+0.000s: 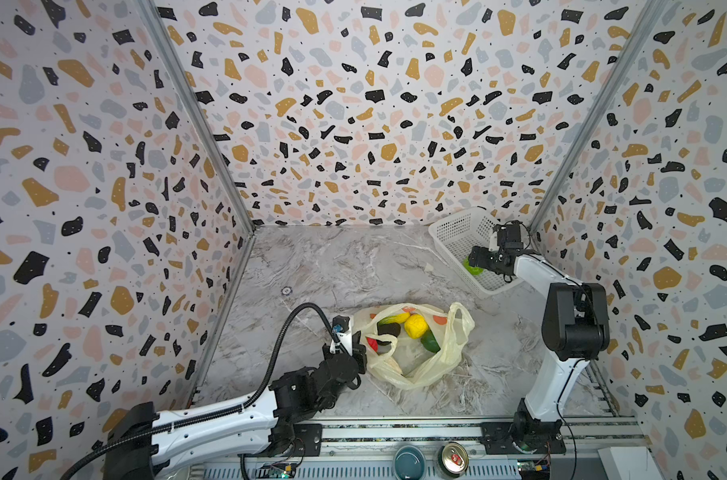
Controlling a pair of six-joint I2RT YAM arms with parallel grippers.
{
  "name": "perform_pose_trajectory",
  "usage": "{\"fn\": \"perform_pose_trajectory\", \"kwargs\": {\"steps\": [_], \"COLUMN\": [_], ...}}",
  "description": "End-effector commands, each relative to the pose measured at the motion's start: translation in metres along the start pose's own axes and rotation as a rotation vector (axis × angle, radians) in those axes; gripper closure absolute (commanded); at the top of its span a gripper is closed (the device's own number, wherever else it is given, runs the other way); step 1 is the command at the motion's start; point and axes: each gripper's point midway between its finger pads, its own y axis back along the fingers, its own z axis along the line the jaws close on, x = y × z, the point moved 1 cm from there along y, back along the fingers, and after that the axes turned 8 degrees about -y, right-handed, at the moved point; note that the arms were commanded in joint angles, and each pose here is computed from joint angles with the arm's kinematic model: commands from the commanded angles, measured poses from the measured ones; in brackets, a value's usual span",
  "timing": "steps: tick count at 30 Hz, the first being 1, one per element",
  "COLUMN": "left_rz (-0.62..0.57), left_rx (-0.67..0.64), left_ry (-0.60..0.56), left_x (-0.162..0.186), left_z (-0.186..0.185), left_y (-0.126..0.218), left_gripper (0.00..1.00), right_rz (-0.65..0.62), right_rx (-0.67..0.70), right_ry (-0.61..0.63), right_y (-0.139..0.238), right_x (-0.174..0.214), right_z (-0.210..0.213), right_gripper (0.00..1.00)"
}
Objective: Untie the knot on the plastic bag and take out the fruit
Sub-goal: 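Carry the green custard apple over the white basket with the right gripper, then open the right gripper to drop the custard apple into the basket, then move the open right gripper back into the bag mouth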
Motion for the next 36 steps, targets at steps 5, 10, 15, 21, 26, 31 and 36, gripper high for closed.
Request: {"fn": "perform_pose_trajectory", "kwargs": {"steps": [5,10,15,21,26,31,36], "left_rz": [-0.029,-0.027,-0.028,-0.035,-0.035,-0.04,-0.043], "left_rx": [0.013,0.019,0.015,0.012,0.006,0.007,0.013], "left_ry": [0.016,0.013,0.012,0.017,0.016,0.018,0.022], "left_x": [-0.007,-0.007,-0.008,-0.011,-0.011,-0.012,-0.014], "left_z": [-0.003,-0.005,-0.005,-0.004,-0.003,-0.003,-0.003], "left_y": [0.001,0.0,0.0,0.002,0.002,0.002,0.003], "left_gripper": [1.0,1.0,1.0,1.0,1.0,1.0,1.0], "right_rz": [-0.078,-0.055,-0.02,0.107,0.135,0.18,0.154], "right_rx": [-0.133,-0.295,-0.459,-0.62,-0.692,-0.688,-0.613], "right_ry": [0.04,0.111,0.263,0.417,0.479,0.562,0.697], "right_y": [0.078,0.131,0.2,0.256,0.281,0.273,0.251], "right_x": [-0.018,-0.002,0.036,0.127,0.182,0.224,0.255], "right_z": [0.038,0.079,0.142,0.203,0.226,0.229,0.22], "right_gripper": [0.09,0.1,0.12,0.14,0.17,0.24,0.25]}}
